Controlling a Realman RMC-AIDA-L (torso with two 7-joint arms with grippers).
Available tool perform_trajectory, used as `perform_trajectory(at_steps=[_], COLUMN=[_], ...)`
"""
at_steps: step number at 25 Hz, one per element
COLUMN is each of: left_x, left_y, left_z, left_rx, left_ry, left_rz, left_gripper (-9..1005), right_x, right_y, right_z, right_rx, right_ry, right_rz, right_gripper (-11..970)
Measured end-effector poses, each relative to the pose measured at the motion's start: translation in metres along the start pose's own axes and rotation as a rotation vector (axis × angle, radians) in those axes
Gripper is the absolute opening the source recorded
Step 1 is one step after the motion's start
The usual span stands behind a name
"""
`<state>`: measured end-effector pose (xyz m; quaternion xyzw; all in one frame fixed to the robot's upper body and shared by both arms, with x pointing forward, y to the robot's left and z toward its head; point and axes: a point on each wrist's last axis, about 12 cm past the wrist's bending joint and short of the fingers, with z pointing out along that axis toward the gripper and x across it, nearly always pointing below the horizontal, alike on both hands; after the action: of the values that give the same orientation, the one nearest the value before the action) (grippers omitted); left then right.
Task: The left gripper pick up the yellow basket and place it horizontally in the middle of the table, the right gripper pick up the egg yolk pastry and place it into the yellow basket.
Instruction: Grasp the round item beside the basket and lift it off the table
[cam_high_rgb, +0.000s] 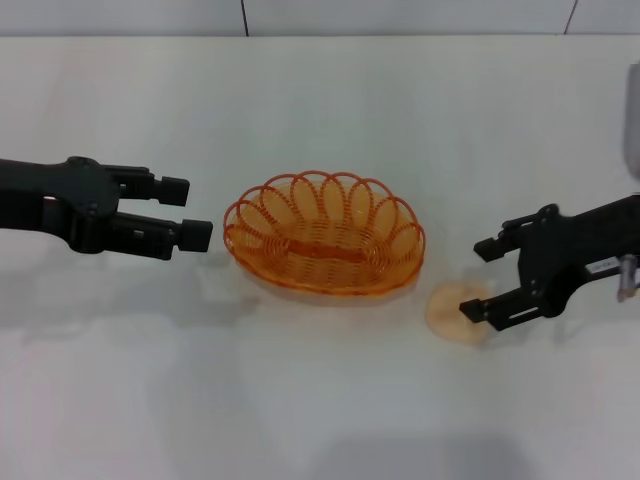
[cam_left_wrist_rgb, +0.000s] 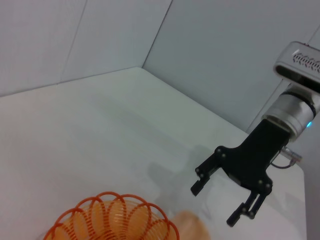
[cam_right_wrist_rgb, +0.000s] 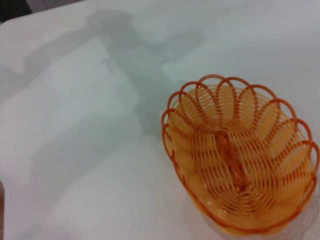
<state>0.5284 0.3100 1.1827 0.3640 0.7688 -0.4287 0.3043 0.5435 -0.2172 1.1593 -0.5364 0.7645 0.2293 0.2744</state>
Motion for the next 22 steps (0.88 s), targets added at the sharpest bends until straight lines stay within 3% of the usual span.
perform_trajectory(at_steps=[10,22], left_x=[0.0,-0.002], left_y=[0.0,0.014], left_z=[0.0,0.001], left_rx=[-0.003,-0.109], left_ry=[0.0,0.191], left_rz=[-0.017,-0.071], left_gripper=[872,872], right_x=[0.001,0.001], right_y=[-0.001,-0.003], right_z=[0.019,0.028], right_rx=[0.023,0.032], right_ry=[0.01,0.02], right_rz=[-0.009,-0.014], right_gripper=[761,757])
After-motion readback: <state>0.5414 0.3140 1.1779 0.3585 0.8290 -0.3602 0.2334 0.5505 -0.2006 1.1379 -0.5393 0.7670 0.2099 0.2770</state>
